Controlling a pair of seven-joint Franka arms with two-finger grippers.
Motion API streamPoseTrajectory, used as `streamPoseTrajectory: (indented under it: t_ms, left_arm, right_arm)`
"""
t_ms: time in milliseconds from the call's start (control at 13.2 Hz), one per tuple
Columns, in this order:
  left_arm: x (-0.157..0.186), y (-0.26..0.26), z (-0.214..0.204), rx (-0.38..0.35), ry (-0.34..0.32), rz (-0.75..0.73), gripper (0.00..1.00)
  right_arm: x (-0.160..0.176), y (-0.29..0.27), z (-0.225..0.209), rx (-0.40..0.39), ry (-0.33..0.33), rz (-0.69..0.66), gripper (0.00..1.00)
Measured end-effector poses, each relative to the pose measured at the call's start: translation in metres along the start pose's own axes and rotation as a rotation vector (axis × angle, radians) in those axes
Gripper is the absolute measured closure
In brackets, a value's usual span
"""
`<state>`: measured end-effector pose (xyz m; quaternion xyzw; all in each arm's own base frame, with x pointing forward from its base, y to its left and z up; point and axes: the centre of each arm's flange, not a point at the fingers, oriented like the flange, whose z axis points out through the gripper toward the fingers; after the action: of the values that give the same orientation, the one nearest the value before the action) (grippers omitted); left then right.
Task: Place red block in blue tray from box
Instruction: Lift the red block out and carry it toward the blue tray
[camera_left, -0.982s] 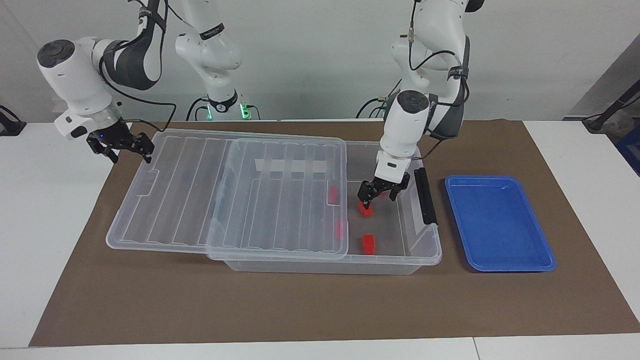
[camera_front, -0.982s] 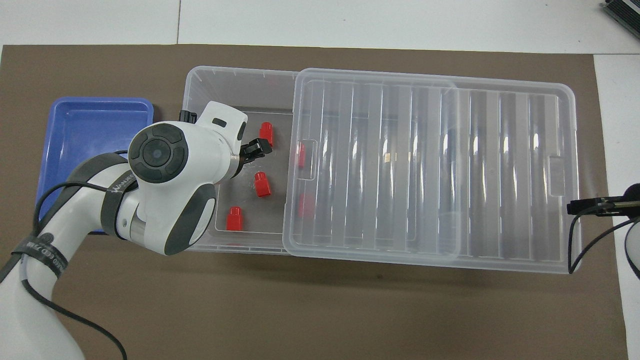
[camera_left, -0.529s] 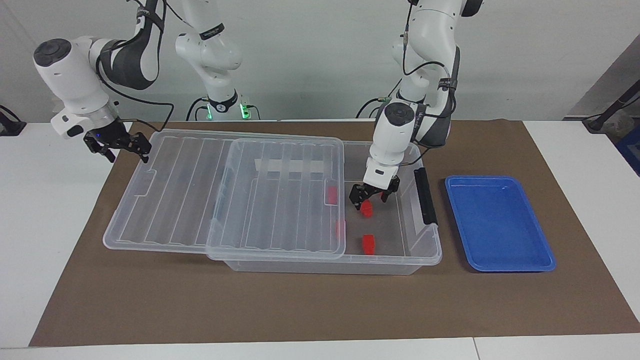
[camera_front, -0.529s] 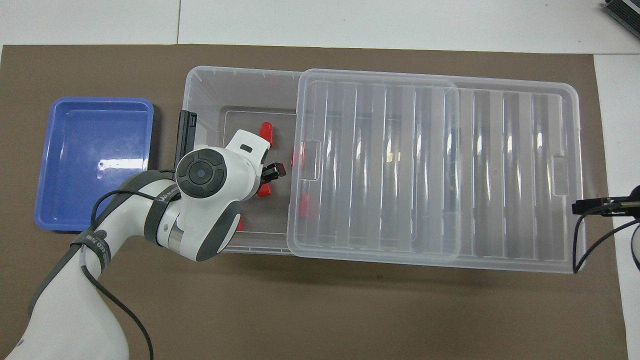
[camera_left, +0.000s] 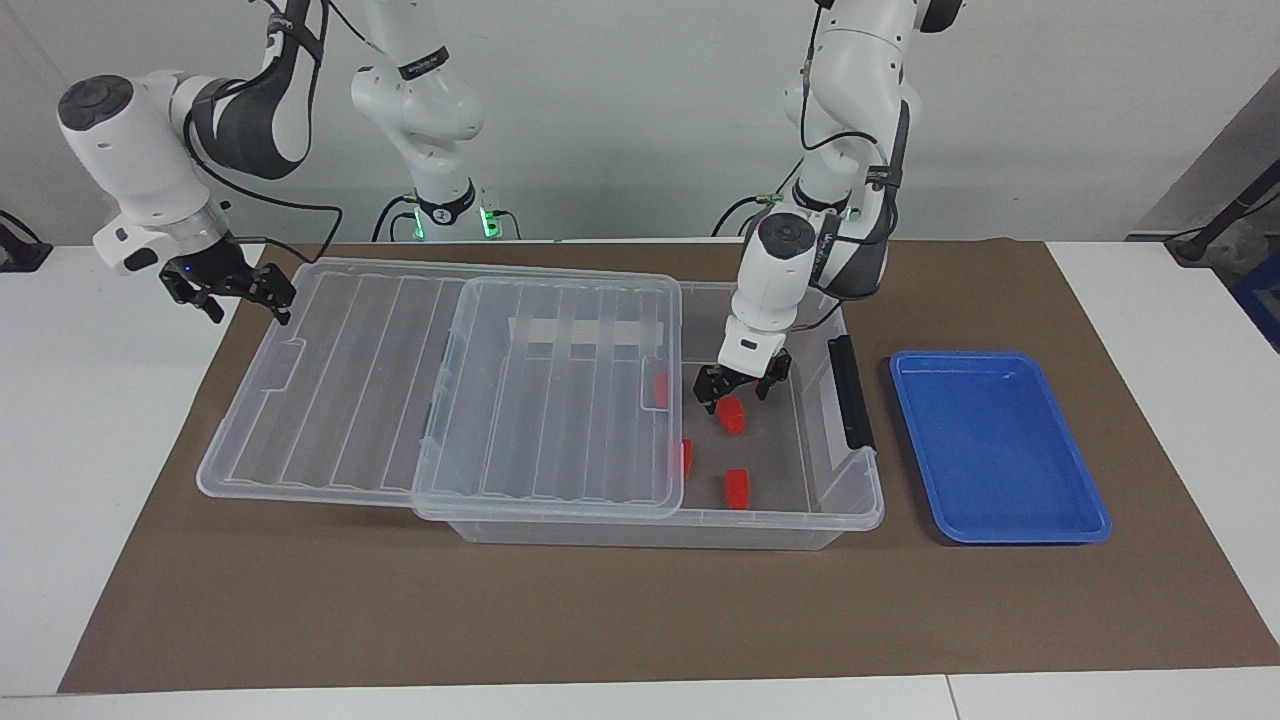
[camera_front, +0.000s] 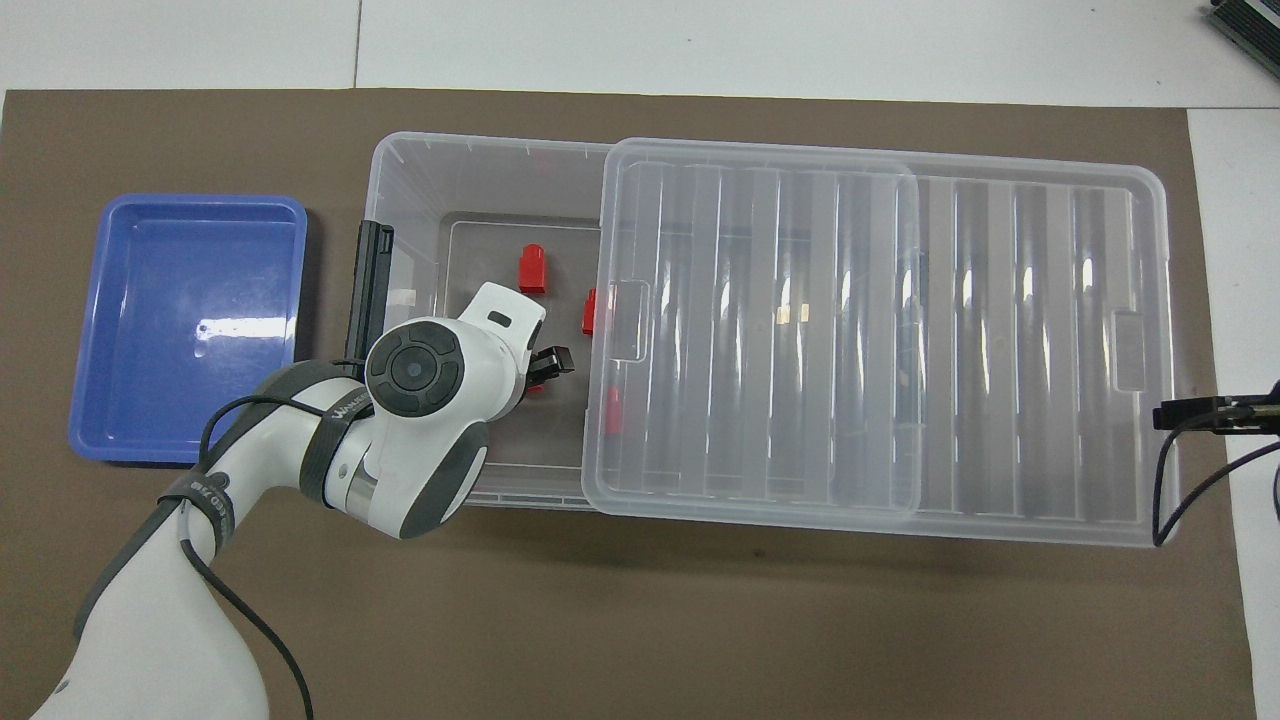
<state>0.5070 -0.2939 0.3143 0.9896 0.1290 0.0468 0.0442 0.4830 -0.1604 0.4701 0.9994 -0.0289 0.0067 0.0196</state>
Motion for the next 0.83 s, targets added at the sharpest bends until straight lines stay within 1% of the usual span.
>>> streamPoseTrajectory:
  t_ms: [76,151,302,453,529,604,680,831]
  left_arm:
    - [-0.003,-0.002,0.003,0.003,-0.003,0.001,0.05]
    - [-0.005,-0.003,0.006,-0.001,0.0,0.002,0.1]
    - [-0.006,-0.004,0.009,-0.013,0.011,0.003,0.11]
    - [-0.007,-0.004,0.009,-0.016,0.014,0.001,0.17]
    - [-0.007,-0.004,0.009,-0.017,0.013,-0.005,0.27]
    - [-0.006,-0.004,0.009,-0.02,0.01,-0.016,0.46]
    - [-0.006,-0.004,0.009,-0.024,0.007,-0.026,0.56]
    - [-0.005,-0.004,0.007,-0.044,-0.005,-0.063,0.65]
  right_arm:
    - [0.001,0.001,-0.002,-0.001,0.004,0.001,0.0]
    - [0.003,0.001,-0.007,-0.004,0.012,0.0,0.0]
    - [0.006,-0.002,-0.025,-0.004,0.007,-0.003,0.0]
    - [0.012,-0.016,-0.05,-0.004,0.003,0.012,0.0]
    - [0.016,-0.029,-0.063,-0.005,0.004,0.029,0.0]
    - [0.02,-0.047,-0.076,-0.005,0.008,0.056,0.0]
    - [0.022,-0.066,-0.09,-0.005,0.011,0.096,0.0]
    - [0.025,-0.099,-0.115,-0.003,0.02,0.167,0.0]
